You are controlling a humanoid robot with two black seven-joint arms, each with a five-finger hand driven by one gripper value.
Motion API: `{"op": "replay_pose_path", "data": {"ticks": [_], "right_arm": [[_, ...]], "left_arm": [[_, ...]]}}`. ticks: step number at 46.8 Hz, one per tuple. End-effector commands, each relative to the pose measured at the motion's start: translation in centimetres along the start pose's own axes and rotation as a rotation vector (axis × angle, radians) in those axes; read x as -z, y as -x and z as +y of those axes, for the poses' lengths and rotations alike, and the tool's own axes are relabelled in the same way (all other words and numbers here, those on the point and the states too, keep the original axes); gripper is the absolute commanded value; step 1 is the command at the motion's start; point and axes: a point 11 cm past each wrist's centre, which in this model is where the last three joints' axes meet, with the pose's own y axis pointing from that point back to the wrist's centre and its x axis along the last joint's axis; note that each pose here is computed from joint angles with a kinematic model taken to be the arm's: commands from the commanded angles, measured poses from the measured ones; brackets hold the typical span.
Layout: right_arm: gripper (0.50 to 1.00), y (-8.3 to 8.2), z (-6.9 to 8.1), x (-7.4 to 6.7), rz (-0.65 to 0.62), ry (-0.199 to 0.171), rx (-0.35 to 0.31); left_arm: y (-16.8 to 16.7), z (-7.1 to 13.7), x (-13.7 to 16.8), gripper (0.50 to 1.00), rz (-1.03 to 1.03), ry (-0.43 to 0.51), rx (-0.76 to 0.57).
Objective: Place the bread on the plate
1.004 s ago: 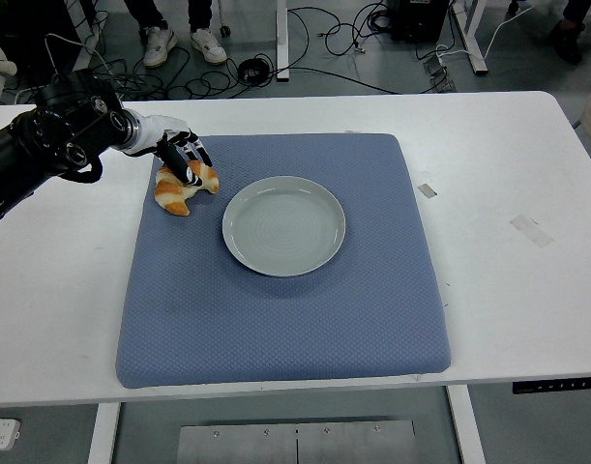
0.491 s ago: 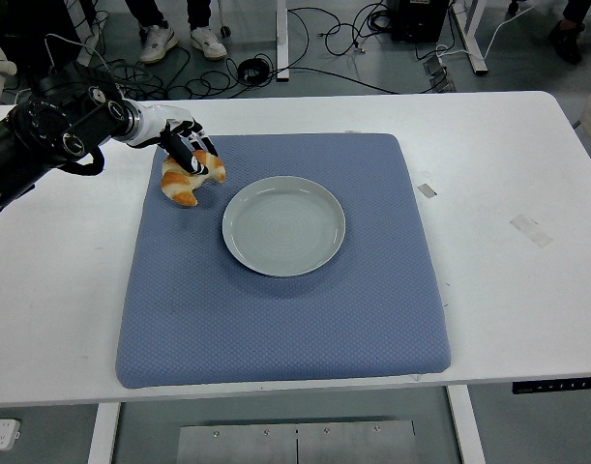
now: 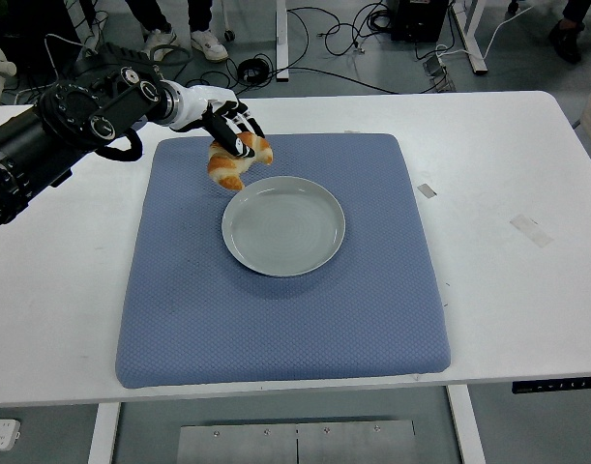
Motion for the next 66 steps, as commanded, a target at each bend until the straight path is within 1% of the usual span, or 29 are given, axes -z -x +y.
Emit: {"op": "replay_pose_path", "data": {"ticks": [1, 19, 27, 38, 50, 56, 66], "right_arm": [[1.000, 0.0, 0.0, 0.0, 0.000, 0.000, 0.000], [1.000, 0.0, 0.0, 0.0, 0.000, 0.000, 0.000], [1.000, 0.0, 0.0, 0.0, 0.000, 0.000, 0.000], [1.000, 0.0, 0.0, 0.0, 0.000, 0.000, 0.000], [1.000, 0.0, 0.0, 0.0, 0.002, 0.000, -0.001], [1.000, 0.0, 0.0, 0.1, 0.000, -0.001, 0.000], [1.000, 0.0, 0.0, 0.0, 0.001, 0.000, 0.001]], "left_arm": [[0.0, 0.0, -0.1, 0.646, 0.000, 0.002, -0.001], [0.3, 0.1, -0.9, 0.651, -0.011, 0.017, 0.023], [1.3, 0.0, -1.9, 0.651, -0.025, 0.039, 0.056], [3.6, 0.2, -4.1, 0.654, -0.056, 0.093, 0.174], [3.8, 0.1, -3.8, 0.655, -0.073, 0.081, 0.184], [4.9, 0.0, -3.8, 0.658, -0.080, 0.083, 0.235], [5.7, -0.1, -3.8, 0.658, -0.083, 0.087, 0.256]]}}
